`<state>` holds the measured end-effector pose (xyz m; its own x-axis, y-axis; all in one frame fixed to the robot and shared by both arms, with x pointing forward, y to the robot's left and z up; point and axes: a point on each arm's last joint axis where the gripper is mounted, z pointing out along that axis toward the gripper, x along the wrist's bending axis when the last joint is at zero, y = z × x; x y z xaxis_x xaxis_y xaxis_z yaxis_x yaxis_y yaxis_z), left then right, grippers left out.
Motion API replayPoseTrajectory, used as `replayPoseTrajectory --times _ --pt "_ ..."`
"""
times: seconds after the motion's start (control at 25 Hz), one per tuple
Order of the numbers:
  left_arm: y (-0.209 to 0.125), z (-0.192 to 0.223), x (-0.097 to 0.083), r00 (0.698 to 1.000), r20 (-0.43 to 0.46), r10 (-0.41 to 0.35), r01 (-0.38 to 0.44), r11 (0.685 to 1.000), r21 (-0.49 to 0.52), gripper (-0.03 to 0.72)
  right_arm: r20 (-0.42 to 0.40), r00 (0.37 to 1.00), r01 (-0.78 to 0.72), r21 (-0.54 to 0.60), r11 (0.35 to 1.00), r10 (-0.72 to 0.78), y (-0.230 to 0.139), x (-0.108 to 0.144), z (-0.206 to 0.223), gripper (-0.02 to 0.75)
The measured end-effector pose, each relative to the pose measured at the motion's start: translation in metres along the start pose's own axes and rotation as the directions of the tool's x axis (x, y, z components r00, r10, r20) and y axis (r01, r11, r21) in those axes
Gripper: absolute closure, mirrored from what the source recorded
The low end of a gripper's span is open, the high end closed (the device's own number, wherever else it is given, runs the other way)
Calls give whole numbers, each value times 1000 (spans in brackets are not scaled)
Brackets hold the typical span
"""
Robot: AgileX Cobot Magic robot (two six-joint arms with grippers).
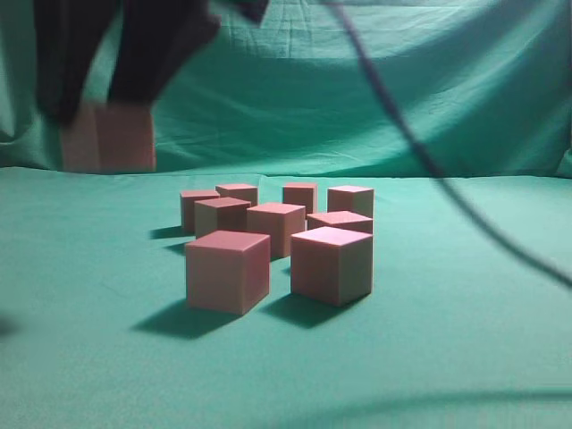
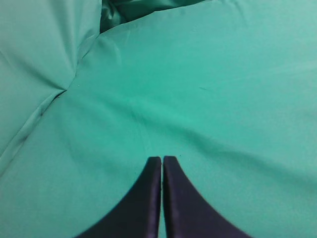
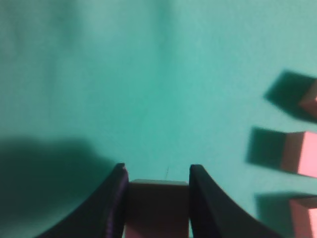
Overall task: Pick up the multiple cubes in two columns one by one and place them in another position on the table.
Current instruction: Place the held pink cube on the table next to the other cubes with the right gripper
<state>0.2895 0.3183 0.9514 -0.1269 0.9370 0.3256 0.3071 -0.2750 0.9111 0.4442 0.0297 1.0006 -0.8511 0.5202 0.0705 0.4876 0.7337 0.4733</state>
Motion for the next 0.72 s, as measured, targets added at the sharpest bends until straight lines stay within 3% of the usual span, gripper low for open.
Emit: replayPoseTrajectory --times 0.24,0.72 --pt "0 0 0 1000 0 0 0 1000 0 688 43 997 -71 28 997 69 -5 -9 36 472" --pt "0 0 0 1000 0 0 0 1000 0 688 102 984 -153 68 986 146 -11 -14 48 472"
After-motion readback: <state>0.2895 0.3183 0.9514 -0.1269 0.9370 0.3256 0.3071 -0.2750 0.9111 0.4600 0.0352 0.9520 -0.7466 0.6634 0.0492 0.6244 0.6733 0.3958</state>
